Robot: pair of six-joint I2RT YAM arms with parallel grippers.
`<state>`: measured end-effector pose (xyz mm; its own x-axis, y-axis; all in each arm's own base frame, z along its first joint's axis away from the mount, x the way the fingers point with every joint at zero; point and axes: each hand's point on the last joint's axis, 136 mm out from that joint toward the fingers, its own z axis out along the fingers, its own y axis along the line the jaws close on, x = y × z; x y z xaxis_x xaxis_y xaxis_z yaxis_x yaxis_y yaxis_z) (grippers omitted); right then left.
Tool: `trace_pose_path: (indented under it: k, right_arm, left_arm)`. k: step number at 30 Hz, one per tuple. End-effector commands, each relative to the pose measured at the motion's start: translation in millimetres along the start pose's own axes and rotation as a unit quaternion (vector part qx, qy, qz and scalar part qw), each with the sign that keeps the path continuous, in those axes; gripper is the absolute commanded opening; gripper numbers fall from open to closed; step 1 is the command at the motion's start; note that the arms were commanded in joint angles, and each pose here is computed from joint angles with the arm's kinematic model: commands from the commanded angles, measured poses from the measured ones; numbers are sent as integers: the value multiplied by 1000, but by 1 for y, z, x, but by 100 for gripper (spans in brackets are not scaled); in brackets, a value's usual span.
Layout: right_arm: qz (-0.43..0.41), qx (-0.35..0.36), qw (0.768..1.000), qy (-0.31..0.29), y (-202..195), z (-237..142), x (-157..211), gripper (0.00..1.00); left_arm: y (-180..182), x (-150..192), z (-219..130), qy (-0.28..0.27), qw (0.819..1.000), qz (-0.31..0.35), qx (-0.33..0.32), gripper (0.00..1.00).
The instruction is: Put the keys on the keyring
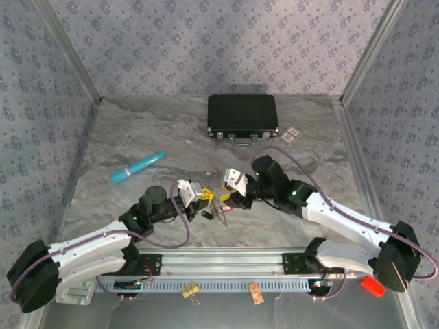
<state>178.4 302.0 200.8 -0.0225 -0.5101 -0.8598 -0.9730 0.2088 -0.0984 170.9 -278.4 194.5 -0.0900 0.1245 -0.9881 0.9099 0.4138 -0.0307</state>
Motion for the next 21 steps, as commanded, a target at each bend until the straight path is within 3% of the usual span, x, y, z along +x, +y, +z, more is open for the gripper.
trace_pose_path:
  k: [1,14,21]
  right_arm:
    - [-27,71,997,-8,-14,-5,-5,34]
    - [-49,77,996,-11,-8,4,-8,26]
    - [-50,68,996,-12,-6,8,-10,16]
  left_arm:
    - [5,-19,-1,-37,999,-28,-13,0]
    - [6,-19,-2,-39,998,-48,-16,0]
    - [5,-18,-1,-38,998,-47,-12,0]
